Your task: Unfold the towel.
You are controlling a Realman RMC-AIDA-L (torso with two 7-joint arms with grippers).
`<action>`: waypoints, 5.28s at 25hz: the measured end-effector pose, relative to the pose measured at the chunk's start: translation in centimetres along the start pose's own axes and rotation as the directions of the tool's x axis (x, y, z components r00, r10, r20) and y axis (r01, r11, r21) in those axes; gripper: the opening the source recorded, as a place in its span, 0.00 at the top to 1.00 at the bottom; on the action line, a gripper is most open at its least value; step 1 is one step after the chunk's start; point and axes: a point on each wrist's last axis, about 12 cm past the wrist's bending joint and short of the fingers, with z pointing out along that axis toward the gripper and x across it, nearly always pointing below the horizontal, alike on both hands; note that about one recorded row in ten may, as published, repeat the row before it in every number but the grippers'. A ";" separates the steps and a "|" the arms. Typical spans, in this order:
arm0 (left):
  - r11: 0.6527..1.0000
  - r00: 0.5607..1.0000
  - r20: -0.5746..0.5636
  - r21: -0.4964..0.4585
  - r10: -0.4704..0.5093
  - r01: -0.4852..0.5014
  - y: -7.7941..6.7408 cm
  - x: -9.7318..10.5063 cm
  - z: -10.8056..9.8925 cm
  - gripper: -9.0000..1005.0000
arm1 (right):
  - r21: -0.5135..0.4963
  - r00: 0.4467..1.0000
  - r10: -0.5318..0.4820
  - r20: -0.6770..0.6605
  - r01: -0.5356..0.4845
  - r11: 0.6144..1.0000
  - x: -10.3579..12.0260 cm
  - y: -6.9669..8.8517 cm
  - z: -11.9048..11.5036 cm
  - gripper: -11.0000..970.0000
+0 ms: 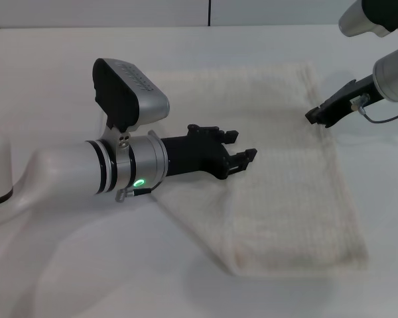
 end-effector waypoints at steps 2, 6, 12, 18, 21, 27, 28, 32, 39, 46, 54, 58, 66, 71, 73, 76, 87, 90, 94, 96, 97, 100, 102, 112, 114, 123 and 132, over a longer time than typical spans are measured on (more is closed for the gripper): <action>1.000 1.000 -0.005 -0.002 -0.007 0.007 0.0 0.1 0.0 0.50 | 0.000 1.000 0.001 0.000 -0.001 1.000 0.0 0.0 0.0 0.99; 1.000 1.000 0.009 0.016 -0.027 0.027 -0.1 -0.2 -0.1 0.50 | 0.001 1.000 0.004 0.001 -0.004 1.000 0.1 0.0 0.0 0.99; 0.993 0.990 0.113 0.094 -0.087 0.076 0.4 -2.4 -1.2 0.50 | 0.002 1.000 0.003 0.000 -0.003 1.000 0.2 0.0 0.0 0.99; 0.978 0.999 -0.001 0.208 -0.033 0.033 1.7 -6.5 -2.1 0.50 | 0.001 1.000 0.003 -0.001 -0.003 1.000 0.2 0.0 0.0 0.99; 0.982 0.985 -0.169 0.189 0.023 0.010 1.9 -6.7 -1.4 0.50 | 0.001 1.000 0.004 0.000 -0.004 1.000 0.2 0.0 0.0 0.99; 0.990 0.954 -0.292 0.136 0.065 -0.026 2.1 -7.0 -0.5 0.50 | 0.000 1.000 0.005 0.001 -0.005 1.000 0.1 0.0 0.0 0.99; 0.994 0.947 -0.313 0.103 0.065 -0.035 2.2 -7.1 -0.1 0.50 | -0.001 1.000 0.004 0.001 -0.004 1.000 0.1 0.0 0.1 0.99; 0.997 0.946 -0.319 0.068 0.063 -0.043 2.3 -7.0 0.2 0.50 | -0.004 1.000 0.004 -0.001 -0.004 1.000 0.2 0.1 0.1 0.99; 0.997 0.945 -0.323 0.063 0.054 -0.036 2.3 -6.6 0.2 0.50 | -0.004 1.000 0.004 -0.002 -0.004 1.000 0.2 0.1 0.1 0.99; 0.998 0.944 -0.328 0.063 0.041 -0.022 2.1 -6.1 0.2 0.50 | -0.009 1.000 0.001 -0.007 -0.001 1.000 0.2 0.1 0.1 0.99; 0.998 0.945 -0.325 0.061 0.035 -0.016 2.0 -5.8 0.2 0.50 | -0.006 0.999 -0.004 -0.033 0.004 1.000 0.5 0.2 0.4 0.99; 0.998 0.949 -0.314 0.059 0.032 -0.014 1.9 -5.8 0.3 0.50 | -0.006 0.999 -0.003 -0.034 0.003 1.000 0.5 0.2 0.5 0.99; 0.998 0.949 -0.312 0.055 0.029 -0.012 2.0 -5.7 0.3 0.50 | -0.006 0.999 -0.002 -0.034 0.002 1.000 0.5 0.2 0.5 0.99; 0.998 0.948 -0.317 0.055 0.029 -0.012 1.8 -5.4 0.4 0.50 | -0.007 0.999 -0.001 -0.035 0.001 1.000 0.5 0.2 0.5 0.99; 0.999 0.948 -0.316 0.053 0.027 -0.011 1.8 -5.3 0.4 0.50 | -0.008 0.999 -0.001 -0.035 0.001 1.000 0.5 0.2 0.5 0.99; 0.999 0.949 -0.314 0.048 0.023 -0.008 1.9 -5.2 0.3 0.50 | -0.011 0.999 0.001 -0.038 -0.001 1.000 0.6 0.3 0.5 0.99; 0.999 0.952 -0.307 0.040 0.014 -0.002 1.9 -5.1 0.3 0.52 | -0.013 0.999 0.012 -0.040 -0.013 1.000 0.8 0.3 0.6 0.99; 0.999 0.949 -0.314 0.049 0.022 -0.007 1.7 -4.9 0.4 0.52 | -0.012 0.999 0.013 -0.040 -0.013 1.000 0.8 0.3 0.6 0.99; 0.998 0.947 -0.320 0.056 0.036 -0.019 1.3 -4.8 0.7 0.53 | -0.012 0.999 0.013 -0.039 -0.013 1.000 0.7 0.3 0.6 0.99; 0.998 0.947 -0.319 0.054 0.039 -0.023 1.2 -4.7 0.8 0.54 | -0.011 0.999 0.013 -0.038 -0.013 1.000 0.7 0.3 0.5 0.99; 0.998 0.947 -0.319 0.054 0.039 -0.023 1.2 -4.7 0.8 0.54 | -0.011 0.999 0.013 -0.038 -0.013 1.000 0.7 0.3 0.5 0.99; 0.999 0.948 -0.315 0.044 0.041 -0.028 1.2 -4.6 1.0 0.56 | -0.010 0.999 0.012 -0.036 -0.012 1.000 0.6 0.3 0.5 0.99; 0.999 0.948 -0.315 0.044 0.041 -0.028 1.2 -4.6 1.0 0.58 | -0.009 0.999 0.012 -0.036 -0.013 1.000 0.6 0.3 0.5 0.99; 0.998 0.947 -0.316 0.032 0.055 -0.047 1.1 -4.3 1.1 0.64 | -0.012 0.999 0.011 -0.037 -0.011 1.000 0.5 0.3 0.5 0.99; 0.998 0.947 -0.316 0.032 0.054 -0.047 1.1 -4.3 1.1 0.65 | -0.012 0.999 0.011 -0.037 -0.011 1.000 0.5 0.3 0.5 0.99; 0.997 0.945 -0.317 0.045 0.074 -0.063 0.9 -4.1 1.1 0.86 | -0.009 0.999 0.011 -0.037 -0.012 1.000 0.5 0.3 0.5 0.99; 0.997 0.969 -0.244 0.067 0.046 -0.030 0.6 -3.8 -0.2 0.91 | -0.008 0.999 0.013 -0.041 -0.014 1.000 0.8 0.3 0.6 0.99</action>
